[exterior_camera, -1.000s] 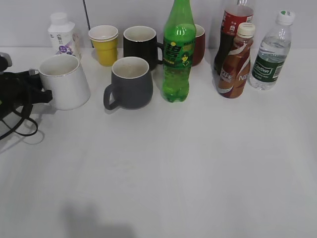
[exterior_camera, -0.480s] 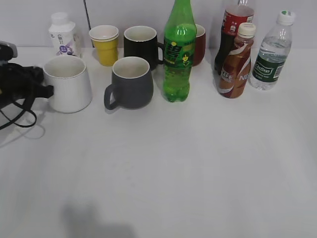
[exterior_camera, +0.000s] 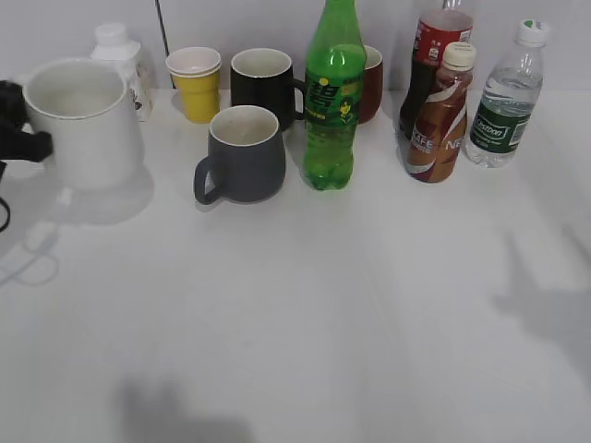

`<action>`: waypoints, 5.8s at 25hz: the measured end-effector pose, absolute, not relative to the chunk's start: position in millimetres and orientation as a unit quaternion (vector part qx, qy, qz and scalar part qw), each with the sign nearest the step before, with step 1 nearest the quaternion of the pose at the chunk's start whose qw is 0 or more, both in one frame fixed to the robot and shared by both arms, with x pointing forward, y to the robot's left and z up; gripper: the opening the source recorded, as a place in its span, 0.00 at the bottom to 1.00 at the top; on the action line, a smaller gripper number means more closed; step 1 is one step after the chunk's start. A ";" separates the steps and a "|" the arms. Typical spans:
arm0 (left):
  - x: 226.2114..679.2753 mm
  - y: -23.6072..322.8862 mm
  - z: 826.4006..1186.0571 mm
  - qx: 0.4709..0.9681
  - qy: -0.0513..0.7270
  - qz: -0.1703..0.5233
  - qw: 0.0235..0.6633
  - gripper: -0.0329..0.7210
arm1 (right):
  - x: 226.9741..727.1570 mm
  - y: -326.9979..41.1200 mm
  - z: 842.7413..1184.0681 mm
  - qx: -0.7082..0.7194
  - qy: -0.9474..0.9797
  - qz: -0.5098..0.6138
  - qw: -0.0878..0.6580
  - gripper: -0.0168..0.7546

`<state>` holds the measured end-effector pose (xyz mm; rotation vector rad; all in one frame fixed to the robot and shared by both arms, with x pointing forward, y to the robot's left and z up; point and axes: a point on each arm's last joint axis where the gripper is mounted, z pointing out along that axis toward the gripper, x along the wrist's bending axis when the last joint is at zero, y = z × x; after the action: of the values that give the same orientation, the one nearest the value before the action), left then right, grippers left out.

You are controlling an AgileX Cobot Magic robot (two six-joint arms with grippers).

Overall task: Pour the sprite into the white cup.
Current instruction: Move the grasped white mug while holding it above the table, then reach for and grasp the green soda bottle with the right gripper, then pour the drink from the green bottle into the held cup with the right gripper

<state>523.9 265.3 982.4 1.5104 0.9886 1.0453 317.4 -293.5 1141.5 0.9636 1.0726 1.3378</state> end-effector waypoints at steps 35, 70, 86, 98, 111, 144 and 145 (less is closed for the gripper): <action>480.0 249.9 1032.0 0.656 0.318 0.461 0.505 0.10 | 558.8 -128.6 944.9 0.355 0.662 0.613 0.246 0.86; 439.2 169.6 1023.1 0.732 0.286 0.300 0.541 0.10 | 527.4 -84.7 1057.4 -0.015 0.802 0.442 0.401 0.52; 440.8 173.0 1019.7 0.720 0.341 0.283 0.533 0.10 | 523.3 -85.7 1061.0 -0.216 0.781 0.298 0.504 0.52; 440.5 174.5 1015.9 0.730 0.351 0.278 0.516 0.10 | 523.3 -85.6 1061.1 -0.284 0.759 0.253 0.528 0.52; 439.9 174.1 1015.1 0.739 0.340 0.281 0.510 0.10 | 526.3 -87.0 1064.4 -0.292 0.744 0.230 0.555 0.52; 439.5 174.5 1013.4 0.746 0.336 0.281 0.501 0.10 | 528.4 -87.4 1069.5 -0.284 0.729 0.227 0.579 0.51; 439.5 174.5 1013.4 0.746 0.336 0.281 0.501 0.10 | 528.7 -87.7 1069.6 -0.277 0.732 0.230 0.579 0.51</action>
<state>439.5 174.5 1013.4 1.8046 0.8133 0.6798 528.7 -87.7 1069.6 -0.6475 1.7119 0.5377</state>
